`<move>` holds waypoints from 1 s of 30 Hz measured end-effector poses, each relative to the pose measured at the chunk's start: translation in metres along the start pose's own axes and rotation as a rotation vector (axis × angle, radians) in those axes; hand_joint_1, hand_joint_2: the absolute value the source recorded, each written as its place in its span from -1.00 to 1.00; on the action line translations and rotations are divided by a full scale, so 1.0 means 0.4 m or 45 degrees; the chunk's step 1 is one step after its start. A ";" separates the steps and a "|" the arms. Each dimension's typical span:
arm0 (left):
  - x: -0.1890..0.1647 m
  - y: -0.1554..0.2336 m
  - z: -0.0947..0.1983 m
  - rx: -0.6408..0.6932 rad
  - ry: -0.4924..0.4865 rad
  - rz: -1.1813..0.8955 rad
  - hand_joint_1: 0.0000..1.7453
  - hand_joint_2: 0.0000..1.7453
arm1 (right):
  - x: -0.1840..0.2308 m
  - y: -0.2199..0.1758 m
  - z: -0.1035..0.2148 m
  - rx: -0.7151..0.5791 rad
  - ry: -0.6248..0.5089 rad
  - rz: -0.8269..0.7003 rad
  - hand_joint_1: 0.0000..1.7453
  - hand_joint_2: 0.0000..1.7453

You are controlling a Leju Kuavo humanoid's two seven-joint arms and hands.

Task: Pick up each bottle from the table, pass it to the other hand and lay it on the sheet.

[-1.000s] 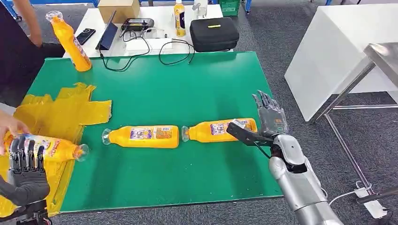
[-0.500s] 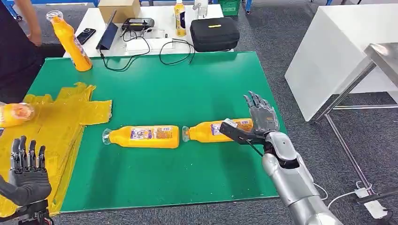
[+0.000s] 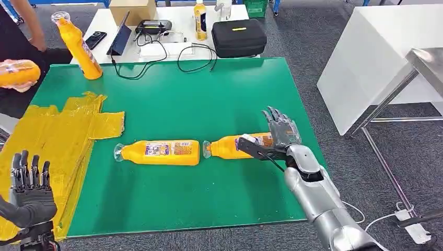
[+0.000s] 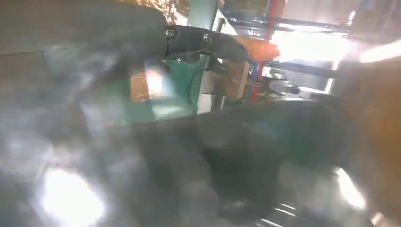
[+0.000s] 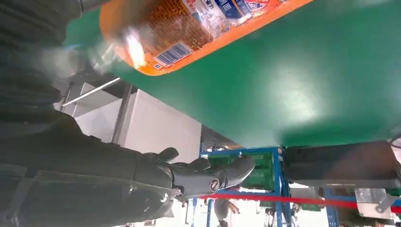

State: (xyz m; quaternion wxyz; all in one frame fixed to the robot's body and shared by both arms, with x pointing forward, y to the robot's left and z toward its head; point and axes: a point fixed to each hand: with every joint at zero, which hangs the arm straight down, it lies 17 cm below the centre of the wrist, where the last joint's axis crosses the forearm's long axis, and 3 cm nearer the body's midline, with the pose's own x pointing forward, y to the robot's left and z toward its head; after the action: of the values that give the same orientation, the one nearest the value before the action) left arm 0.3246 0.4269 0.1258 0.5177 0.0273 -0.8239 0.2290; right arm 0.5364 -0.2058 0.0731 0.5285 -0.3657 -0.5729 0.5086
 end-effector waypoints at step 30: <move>-0.015 -0.001 -0.048 0.034 0.015 0.055 -1.00 -1.00 | -0.142 0.222 0.028 0.685 0.225 0.329 1.00 1.00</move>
State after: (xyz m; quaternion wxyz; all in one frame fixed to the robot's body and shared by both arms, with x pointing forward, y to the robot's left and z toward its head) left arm 0.3436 0.4330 0.1278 0.5171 0.0152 -0.8181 0.2512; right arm 0.5249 -0.2434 -0.0254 0.5851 -0.3252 -0.3184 0.6712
